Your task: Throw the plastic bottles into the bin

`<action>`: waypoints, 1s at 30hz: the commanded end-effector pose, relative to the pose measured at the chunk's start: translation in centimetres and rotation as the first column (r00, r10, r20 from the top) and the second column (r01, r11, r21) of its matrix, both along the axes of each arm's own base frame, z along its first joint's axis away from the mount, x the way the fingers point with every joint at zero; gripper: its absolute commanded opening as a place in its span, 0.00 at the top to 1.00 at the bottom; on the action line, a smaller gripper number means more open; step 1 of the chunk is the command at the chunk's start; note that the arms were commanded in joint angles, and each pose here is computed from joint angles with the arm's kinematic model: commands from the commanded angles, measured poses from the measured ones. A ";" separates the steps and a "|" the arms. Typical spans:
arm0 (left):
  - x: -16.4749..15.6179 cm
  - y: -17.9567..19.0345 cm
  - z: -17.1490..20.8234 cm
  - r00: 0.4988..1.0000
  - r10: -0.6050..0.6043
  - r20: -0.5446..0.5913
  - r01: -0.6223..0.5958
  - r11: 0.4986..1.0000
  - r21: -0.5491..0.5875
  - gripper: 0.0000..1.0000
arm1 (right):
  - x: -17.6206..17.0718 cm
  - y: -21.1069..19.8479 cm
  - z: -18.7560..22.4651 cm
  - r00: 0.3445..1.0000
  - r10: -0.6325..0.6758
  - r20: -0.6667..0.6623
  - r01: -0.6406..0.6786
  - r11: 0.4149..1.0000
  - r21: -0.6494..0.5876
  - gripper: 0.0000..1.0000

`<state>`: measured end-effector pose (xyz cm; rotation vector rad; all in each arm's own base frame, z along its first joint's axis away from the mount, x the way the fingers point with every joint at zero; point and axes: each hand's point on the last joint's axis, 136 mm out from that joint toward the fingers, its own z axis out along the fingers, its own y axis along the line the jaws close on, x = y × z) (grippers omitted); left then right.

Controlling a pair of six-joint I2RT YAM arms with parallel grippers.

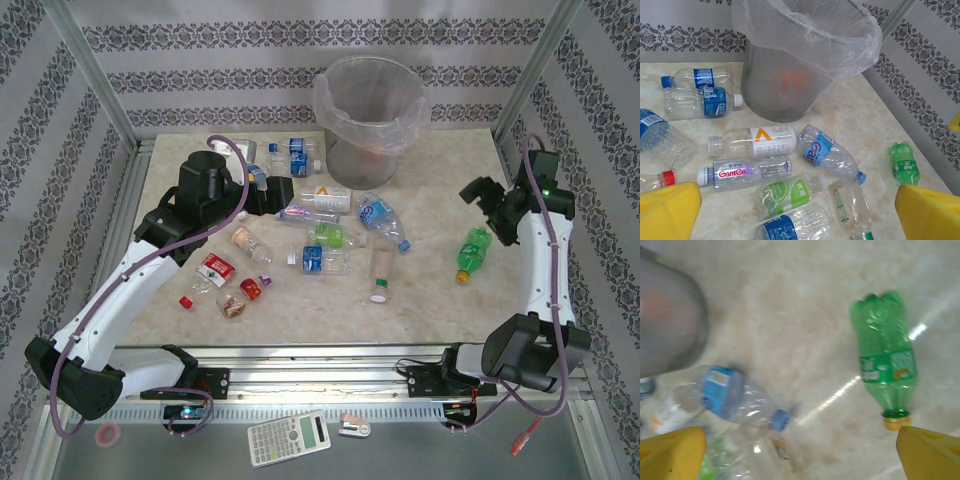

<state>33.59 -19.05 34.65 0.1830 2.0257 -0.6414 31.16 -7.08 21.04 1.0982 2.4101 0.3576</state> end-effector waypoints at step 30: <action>-5.0 -1.0 5.5 0.975 -0.170 0.142 0.180 0.982 -0.062 0.00 | -1.5 -6.1 -17.7 0.927 -0.075 -0.367 0.109 0.991 0.072 0.19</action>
